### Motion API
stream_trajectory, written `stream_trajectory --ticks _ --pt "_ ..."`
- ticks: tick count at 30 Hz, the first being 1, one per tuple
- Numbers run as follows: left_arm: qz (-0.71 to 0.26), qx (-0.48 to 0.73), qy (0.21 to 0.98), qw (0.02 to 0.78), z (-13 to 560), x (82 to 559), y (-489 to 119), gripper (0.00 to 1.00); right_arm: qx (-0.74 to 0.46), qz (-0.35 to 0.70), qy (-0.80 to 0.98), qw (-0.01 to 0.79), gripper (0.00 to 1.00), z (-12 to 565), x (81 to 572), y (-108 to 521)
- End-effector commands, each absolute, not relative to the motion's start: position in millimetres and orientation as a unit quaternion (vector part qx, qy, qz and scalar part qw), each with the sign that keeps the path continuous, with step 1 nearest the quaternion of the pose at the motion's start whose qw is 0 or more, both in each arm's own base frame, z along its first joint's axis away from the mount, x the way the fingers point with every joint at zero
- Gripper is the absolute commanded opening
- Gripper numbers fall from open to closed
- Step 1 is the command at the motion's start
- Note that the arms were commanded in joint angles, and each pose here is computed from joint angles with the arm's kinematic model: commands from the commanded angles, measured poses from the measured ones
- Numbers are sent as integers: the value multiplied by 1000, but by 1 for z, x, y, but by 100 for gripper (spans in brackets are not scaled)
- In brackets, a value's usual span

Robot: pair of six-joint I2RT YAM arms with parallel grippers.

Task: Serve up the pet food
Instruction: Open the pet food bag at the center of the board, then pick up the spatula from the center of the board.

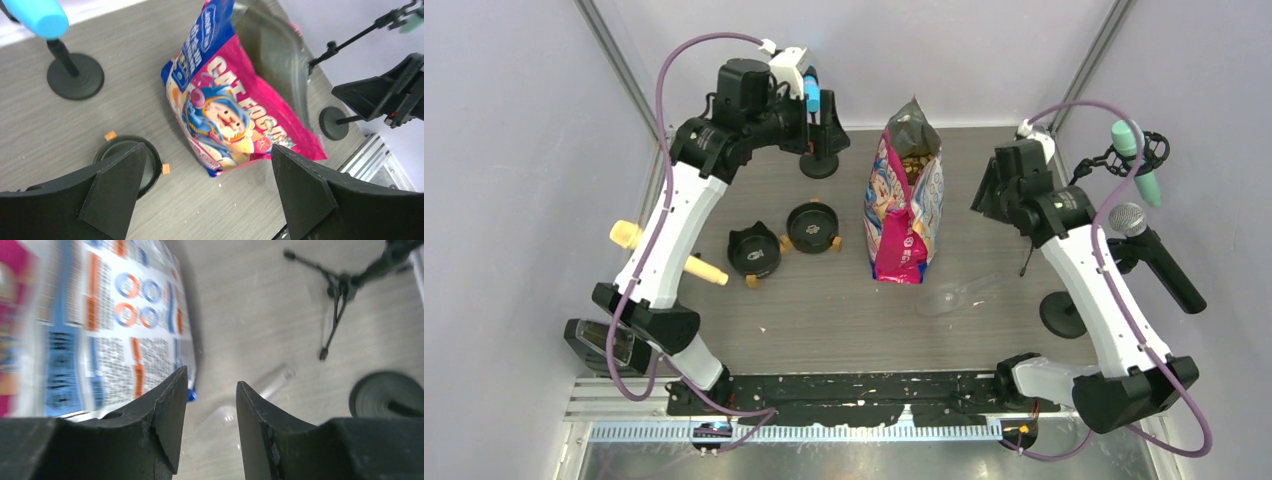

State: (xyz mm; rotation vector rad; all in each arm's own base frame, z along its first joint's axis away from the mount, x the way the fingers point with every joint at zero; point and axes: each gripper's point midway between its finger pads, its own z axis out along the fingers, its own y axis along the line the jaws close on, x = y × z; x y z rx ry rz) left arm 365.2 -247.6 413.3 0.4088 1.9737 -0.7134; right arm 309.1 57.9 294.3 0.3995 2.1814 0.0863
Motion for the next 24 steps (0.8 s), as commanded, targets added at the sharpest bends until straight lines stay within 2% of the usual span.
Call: stream_trajectory --ticks 1,7,13,24 --pt "-287 166 826 455 394 354 -242 100 208 16 890 405 48 252 301 54" --pt "-308 156 823 451 391 343 -243 100 218 16 904 368 48 202 298 69" --pt "-313 151 825 446 383 339 -242 100 264 -13 908 327 58 152 297 72" --pt "-304 154 832 438 368 337 -240 100 279 -71 922 260 58 79 276 63"
